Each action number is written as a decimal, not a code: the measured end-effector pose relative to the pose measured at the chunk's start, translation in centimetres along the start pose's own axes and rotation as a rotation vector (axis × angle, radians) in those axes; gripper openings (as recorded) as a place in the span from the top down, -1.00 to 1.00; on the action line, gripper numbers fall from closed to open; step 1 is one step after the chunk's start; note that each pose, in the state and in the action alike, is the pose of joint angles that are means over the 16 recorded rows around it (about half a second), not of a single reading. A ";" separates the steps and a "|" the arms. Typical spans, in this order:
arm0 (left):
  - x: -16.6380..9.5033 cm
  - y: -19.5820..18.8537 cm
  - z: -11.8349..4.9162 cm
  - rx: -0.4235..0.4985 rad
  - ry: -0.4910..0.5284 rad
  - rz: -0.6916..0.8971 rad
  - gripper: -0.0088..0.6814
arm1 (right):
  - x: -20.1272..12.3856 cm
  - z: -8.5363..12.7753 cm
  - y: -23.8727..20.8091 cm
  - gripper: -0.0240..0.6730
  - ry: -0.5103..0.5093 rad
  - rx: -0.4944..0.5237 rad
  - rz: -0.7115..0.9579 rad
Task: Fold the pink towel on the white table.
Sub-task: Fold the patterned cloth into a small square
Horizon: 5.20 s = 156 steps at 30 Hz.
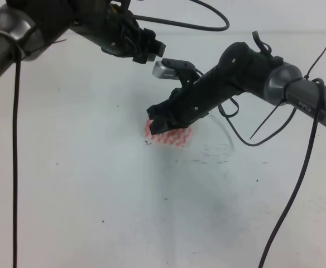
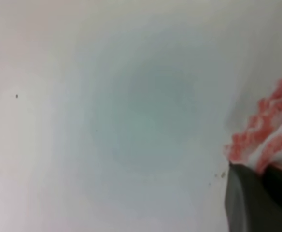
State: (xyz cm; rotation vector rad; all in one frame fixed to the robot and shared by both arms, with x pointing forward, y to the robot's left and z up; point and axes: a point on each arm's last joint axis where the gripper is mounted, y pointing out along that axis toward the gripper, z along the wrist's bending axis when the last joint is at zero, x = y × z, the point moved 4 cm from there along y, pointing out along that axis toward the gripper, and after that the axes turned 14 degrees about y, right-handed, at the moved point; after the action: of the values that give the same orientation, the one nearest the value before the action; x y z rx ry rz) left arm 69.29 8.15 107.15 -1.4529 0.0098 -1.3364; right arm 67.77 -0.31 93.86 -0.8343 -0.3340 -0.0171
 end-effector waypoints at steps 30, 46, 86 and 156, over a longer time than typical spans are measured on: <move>-1.1 0.0 1.3 0.096 0.013 0.084 -0.09 | 4.1 -0.1 -6.6 0.54 -0.070 -0.050 -0.057; -4.0 4.8 -1.9 -0.138 0.072 0.171 -0.13 | 3.7 -2.4 -6.9 0.32 -0.055 -0.211 -0.023; -5.7 8.7 -5.8 -0.242 0.379 0.234 -0.19 | 2.8 -3.1 -7.1 0.40 -0.020 -0.264 0.047; -6.6 10.7 -5.4 -0.174 0.242 0.249 -0.27 | 2.8 -3.1 -7.1 0.40 -0.025 -0.267 0.049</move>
State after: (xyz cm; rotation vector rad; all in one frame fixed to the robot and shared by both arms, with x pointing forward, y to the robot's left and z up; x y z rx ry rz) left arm 69.74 4.41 94.00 -1.3726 0.4606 -1.3205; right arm 70.24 -7.02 97.92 -1.1074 -0.3390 -0.0057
